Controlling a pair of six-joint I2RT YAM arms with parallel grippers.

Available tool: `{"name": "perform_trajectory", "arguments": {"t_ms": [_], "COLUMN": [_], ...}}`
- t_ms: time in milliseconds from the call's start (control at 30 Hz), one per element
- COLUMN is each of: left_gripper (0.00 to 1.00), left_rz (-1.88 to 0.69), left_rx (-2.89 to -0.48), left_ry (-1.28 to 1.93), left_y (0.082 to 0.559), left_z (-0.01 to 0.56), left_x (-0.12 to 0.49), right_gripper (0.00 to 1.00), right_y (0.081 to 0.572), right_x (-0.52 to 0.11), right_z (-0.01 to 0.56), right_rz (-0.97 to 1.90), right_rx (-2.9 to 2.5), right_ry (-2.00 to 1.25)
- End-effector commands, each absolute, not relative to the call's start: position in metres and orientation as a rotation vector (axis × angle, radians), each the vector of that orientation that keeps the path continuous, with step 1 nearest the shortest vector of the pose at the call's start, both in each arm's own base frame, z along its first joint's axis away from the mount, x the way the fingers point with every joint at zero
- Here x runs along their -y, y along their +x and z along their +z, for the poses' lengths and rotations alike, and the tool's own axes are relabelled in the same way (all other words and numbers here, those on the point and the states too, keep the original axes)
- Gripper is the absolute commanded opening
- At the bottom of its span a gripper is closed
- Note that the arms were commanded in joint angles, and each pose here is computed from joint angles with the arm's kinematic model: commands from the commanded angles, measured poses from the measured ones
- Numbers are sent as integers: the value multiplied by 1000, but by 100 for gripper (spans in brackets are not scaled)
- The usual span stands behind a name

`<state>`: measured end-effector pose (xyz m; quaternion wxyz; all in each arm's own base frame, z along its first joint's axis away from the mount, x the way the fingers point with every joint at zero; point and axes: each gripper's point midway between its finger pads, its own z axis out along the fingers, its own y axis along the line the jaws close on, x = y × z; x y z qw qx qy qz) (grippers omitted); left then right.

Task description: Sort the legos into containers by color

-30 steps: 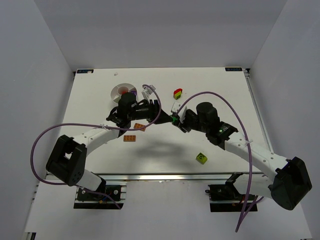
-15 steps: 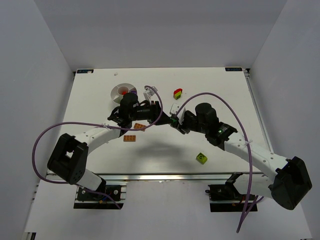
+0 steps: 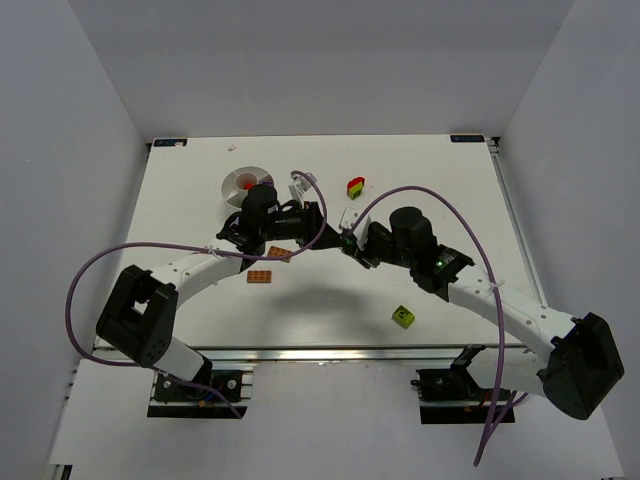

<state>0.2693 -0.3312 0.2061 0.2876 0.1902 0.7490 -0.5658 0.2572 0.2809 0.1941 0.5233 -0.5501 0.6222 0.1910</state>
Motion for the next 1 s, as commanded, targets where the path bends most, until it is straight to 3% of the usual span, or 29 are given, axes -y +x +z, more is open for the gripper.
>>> {"name": "perform_trajectory", "arguments": {"t_ms": [0, 167, 267, 500, 600, 700, 967], "left_gripper": [39, 12, 1, 0, 0, 0, 0], "left_rz": [-1513, -1538, -1537, -1522, -1525, -1527, -1513], "left_rx": [-1959, -1970, -1965, -1937, -1926, -1918, -1902], "left_ry": [576, 597, 604, 619, 624, 629, 633], "left_y": [268, 265, 265, 264, 264, 263, 263], "left_z": [217, 214, 215, 222, 225, 227, 230], "left_x": [337, 340, 340, 339, 339, 338, 337], "right_gripper": [0, 0, 12, 55, 66, 73, 74], "right_y": [256, 257, 257, 256, 257, 258, 255], "right_x": [-287, -287, -287, -287, -287, -286, -282], "right_z": [217, 214, 211, 207, 204, 202, 200], "right_rz": [476, 471, 464, 465, 459, 454, 477], "right_rx": [-1411, -1418, -1422, -1427, -1438, -1448, -1420], "right_ry": [-1280, -1286, -1299, -1317, -1323, -1324, -1385]}}
